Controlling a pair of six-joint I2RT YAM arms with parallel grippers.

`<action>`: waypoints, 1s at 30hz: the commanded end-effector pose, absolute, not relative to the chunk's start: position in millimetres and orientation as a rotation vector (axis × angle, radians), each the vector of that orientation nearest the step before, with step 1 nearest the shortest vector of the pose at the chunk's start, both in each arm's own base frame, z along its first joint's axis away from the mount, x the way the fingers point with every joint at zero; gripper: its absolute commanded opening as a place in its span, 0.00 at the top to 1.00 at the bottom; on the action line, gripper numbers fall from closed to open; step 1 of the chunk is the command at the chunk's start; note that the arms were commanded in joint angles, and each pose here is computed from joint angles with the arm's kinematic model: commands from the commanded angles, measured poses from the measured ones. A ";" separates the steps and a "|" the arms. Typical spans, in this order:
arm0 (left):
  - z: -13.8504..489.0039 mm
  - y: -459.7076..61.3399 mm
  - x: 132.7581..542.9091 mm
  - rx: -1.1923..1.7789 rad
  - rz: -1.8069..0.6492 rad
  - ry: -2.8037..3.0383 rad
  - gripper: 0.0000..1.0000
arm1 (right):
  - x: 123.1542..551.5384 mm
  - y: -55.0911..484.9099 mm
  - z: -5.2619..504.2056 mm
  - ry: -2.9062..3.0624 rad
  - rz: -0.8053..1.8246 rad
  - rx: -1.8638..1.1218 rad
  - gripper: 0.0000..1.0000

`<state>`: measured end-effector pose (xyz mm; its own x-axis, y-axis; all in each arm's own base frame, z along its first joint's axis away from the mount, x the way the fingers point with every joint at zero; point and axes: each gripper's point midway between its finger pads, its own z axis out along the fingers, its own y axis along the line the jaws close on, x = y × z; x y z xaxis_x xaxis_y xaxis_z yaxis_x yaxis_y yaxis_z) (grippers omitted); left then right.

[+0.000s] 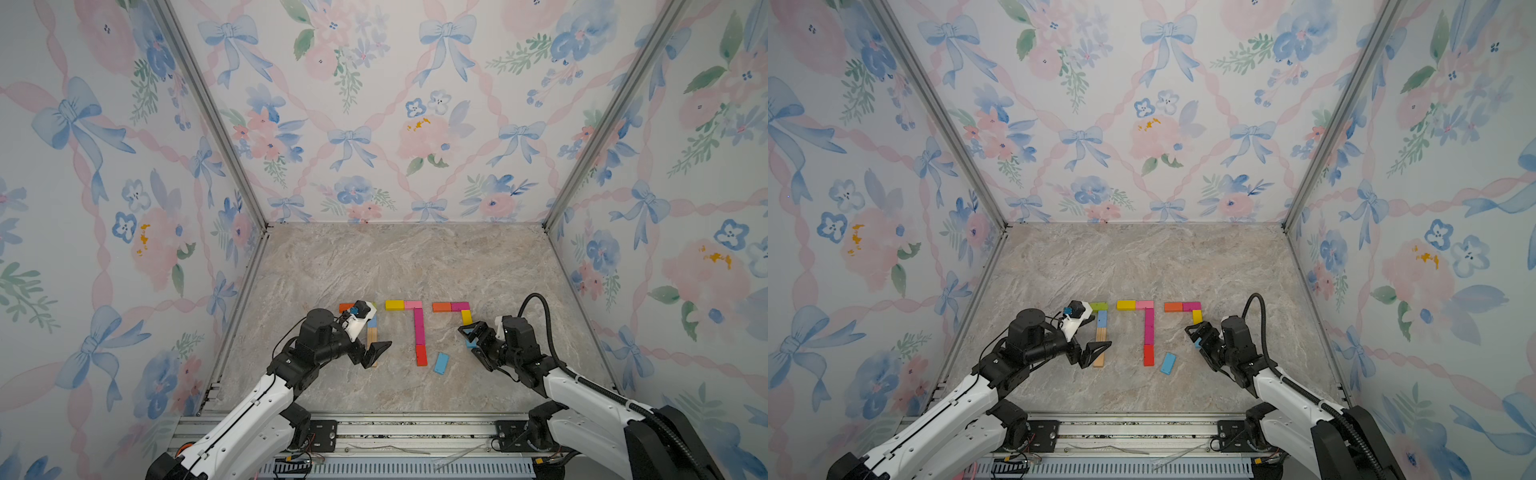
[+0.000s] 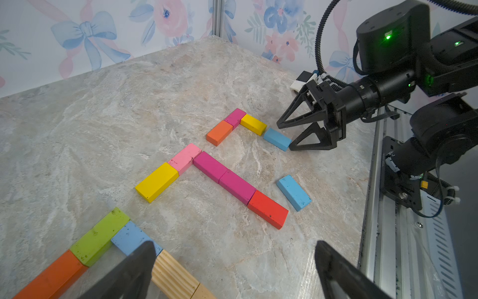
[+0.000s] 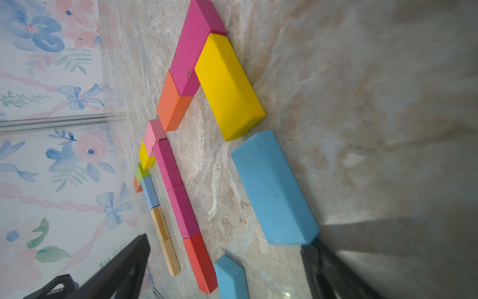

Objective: Assemble the number 7 with building blocks
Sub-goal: Assemble the building block at the center of the board.

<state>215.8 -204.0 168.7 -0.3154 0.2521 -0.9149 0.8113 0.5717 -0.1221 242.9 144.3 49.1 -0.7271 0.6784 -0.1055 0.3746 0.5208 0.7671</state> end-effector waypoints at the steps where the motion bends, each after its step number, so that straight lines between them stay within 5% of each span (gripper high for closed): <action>1: 166.0 -204.6 215.5 0.885 -0.726 1.854 0.02 | 229.3 132.4 23.9 2.464 0.950 0.924 0.06; 21: 165.2 -204.5 216.1 0.885 -0.726 1.858 0.02 | 228.6 128.0 21.3 2.484 0.923 0.949 0.06; 30: 169.2 -206.0 214.4 0.890 -0.740 1.842 0.02 | 212.0 108.6 43.6 2.702 0.566 0.686 0.07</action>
<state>216.0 -204.2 165.2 -0.3245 0.2596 -0.9096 0.8110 0.5713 -0.1263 232.9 123.1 52.3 -0.7704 0.6124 -0.1772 0.4062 0.6857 0.6040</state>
